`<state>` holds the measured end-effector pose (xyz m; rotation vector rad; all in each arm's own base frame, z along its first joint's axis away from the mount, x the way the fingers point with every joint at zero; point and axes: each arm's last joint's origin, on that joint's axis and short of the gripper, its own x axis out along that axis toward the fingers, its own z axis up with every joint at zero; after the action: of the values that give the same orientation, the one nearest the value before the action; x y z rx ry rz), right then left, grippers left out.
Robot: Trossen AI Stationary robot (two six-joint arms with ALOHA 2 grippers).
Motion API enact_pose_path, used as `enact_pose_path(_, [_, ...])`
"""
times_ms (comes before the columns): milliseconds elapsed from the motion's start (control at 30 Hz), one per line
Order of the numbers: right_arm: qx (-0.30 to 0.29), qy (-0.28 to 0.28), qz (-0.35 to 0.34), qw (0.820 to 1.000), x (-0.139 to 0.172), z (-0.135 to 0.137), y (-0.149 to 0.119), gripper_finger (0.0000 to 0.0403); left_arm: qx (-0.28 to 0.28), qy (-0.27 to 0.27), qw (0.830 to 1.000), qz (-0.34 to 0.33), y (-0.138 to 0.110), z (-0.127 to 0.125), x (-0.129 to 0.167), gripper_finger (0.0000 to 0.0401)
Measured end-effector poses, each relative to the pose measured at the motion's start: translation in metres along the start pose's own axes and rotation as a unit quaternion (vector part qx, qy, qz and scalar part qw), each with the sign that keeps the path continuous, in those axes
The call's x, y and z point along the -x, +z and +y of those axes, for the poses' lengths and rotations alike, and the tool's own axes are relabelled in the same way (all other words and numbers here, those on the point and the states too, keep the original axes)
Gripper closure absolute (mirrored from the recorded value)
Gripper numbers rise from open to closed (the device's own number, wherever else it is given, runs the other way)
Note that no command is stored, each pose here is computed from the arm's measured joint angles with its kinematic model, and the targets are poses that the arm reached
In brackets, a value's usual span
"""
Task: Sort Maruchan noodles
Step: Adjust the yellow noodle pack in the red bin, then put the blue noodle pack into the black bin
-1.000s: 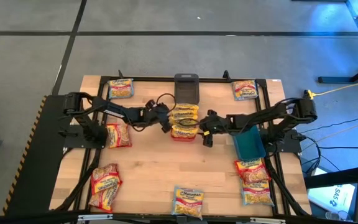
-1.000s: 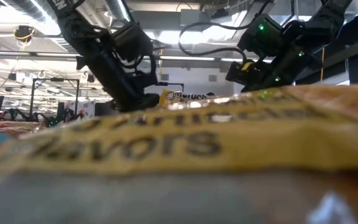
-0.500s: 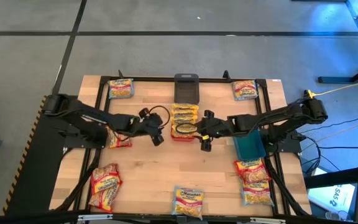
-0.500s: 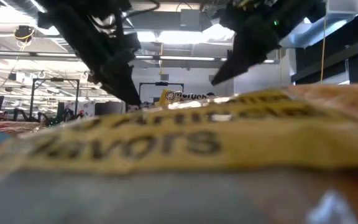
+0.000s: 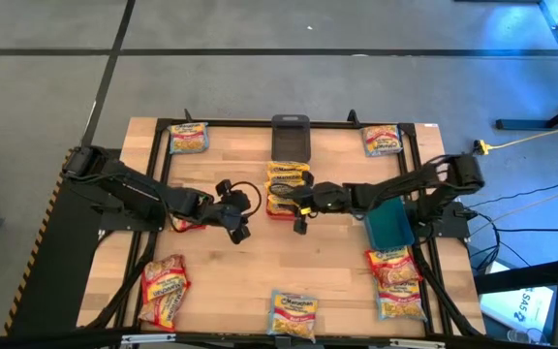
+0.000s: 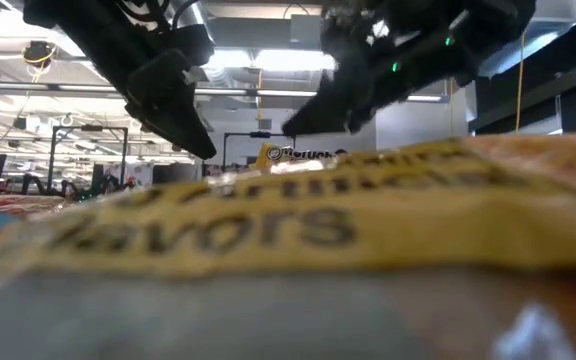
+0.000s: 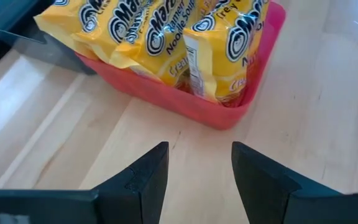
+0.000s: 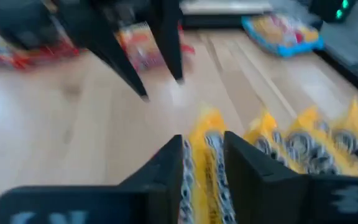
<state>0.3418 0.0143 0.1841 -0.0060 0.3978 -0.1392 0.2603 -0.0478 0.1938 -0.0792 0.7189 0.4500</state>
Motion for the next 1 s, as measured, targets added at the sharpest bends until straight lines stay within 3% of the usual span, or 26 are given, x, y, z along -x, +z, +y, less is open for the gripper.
enact_pose_path(233, [-0.007, -0.011, 0.005, 1.0, -0.018, -0.005, -0.016, 0.0365, 0.002, -0.004, 1.0, 0.0, 0.0, 0.0, 0.0, 0.0232])
enact_pose_path(533, [0.01, 0.005, 0.004, 1.0, -0.016, -0.003, -0.014, 0.0372, 0.005, -0.007, 1.0, -0.004, 0.001, -0.001, 0.0, 0.0232])
enact_pose_path(733, [0.014, 0.082, 0.036, 0.996, 0.039, 0.023, 0.016, 0.0372, -0.009, -0.037, 0.999, -0.013, -0.003, -0.015, 0.008, 0.0231])
enact_pose_path(867, [-0.008, 0.157, 0.113, 0.981, 0.074, 0.049, 0.013, 0.0372, -0.016, -0.083, 0.996, -0.037, -0.005, -0.033, 0.018, 0.0232])
enact_pose_path(1000, [-0.016, 0.232, 0.145, 0.962, 0.09, 0.087, 0.003, 0.0372, -0.029, -0.149, 0.987, -0.06, -0.011, -0.059, 0.023, 0.0232])
